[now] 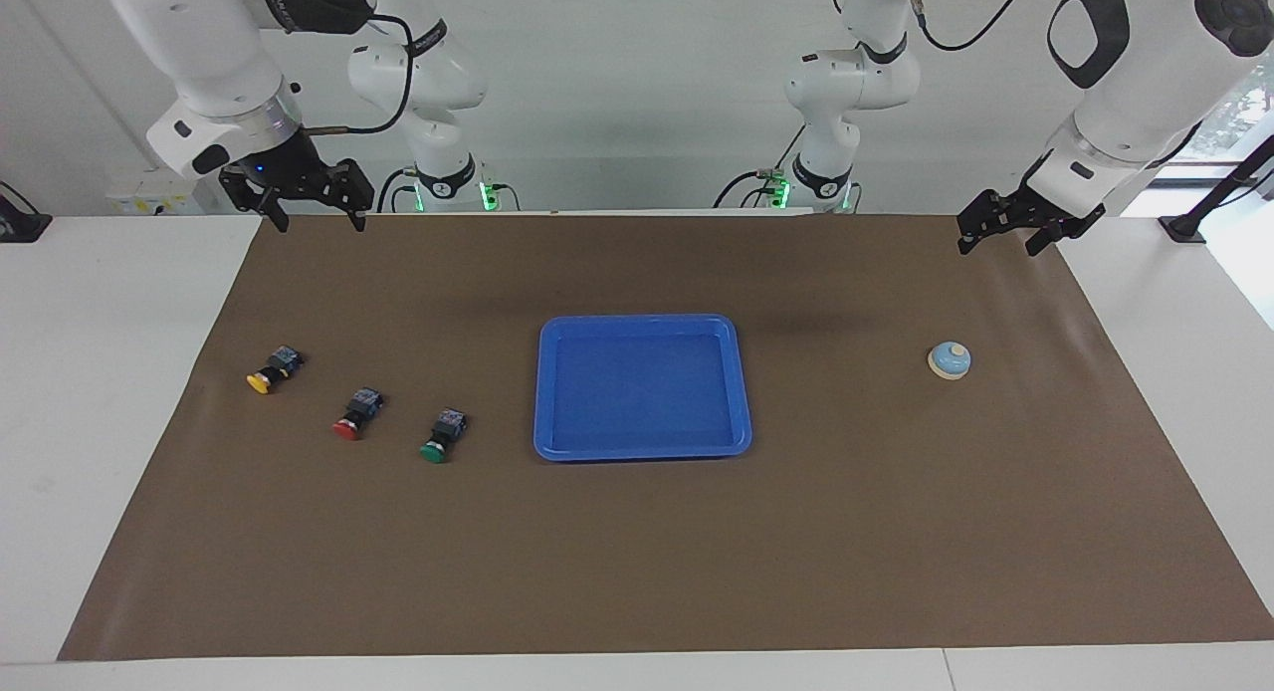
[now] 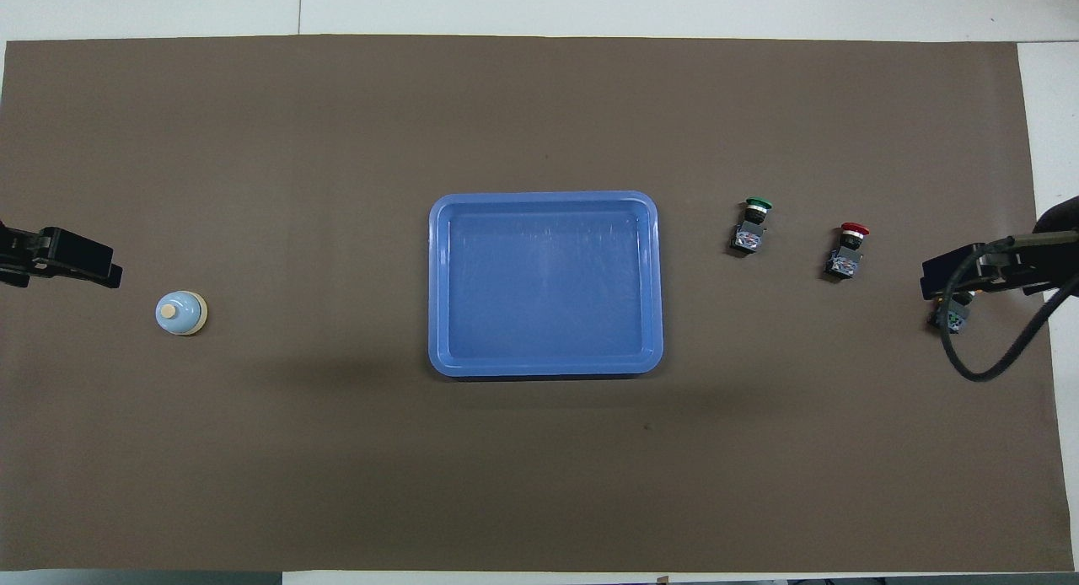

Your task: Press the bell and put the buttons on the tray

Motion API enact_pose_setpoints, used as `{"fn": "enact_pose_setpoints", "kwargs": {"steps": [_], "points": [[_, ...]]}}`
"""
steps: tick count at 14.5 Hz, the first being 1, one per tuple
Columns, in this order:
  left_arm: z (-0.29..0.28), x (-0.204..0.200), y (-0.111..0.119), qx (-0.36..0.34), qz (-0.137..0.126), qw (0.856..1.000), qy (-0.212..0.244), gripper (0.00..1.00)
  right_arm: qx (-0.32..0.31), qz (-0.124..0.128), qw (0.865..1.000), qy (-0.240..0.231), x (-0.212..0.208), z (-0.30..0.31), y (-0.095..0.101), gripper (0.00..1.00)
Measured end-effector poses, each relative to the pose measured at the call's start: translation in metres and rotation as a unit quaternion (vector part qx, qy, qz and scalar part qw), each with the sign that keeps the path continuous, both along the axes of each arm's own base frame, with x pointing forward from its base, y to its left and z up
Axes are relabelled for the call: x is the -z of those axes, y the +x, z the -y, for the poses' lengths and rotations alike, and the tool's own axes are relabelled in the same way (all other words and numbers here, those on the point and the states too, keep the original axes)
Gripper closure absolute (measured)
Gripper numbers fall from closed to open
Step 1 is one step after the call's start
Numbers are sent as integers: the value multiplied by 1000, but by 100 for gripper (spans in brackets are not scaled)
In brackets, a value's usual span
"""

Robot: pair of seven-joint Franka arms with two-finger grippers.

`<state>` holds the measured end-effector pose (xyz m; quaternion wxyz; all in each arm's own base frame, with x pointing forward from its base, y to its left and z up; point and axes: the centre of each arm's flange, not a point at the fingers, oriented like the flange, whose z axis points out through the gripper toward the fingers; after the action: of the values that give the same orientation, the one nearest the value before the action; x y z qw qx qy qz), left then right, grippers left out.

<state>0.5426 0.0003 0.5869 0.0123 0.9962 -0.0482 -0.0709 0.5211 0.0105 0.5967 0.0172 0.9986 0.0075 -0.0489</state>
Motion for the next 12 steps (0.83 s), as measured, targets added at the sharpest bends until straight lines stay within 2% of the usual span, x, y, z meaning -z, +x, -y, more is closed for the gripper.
{"fn": "enact_pose_setpoints", "kwargs": {"steps": [2, 5, 10, 12], "points": [[0, 0, 0, 0, 0, 1000, 0, 0, 15, 17, 1000, -3, 31, -14, 2, 0], [0, 0, 0, 0, 0, 1000, 0, 0, 66, 27, 997, -6, 84, -43, 4, 0], [0, 0, 0, 0, 0, 1000, 0, 0, 131, 61, 989, 7, 199, -60, 26, 0], [0, 0, 0, 0, 0, 1000, 0, 0, 137, 74, 988, 14, 225, -60, 32, 0]]}}
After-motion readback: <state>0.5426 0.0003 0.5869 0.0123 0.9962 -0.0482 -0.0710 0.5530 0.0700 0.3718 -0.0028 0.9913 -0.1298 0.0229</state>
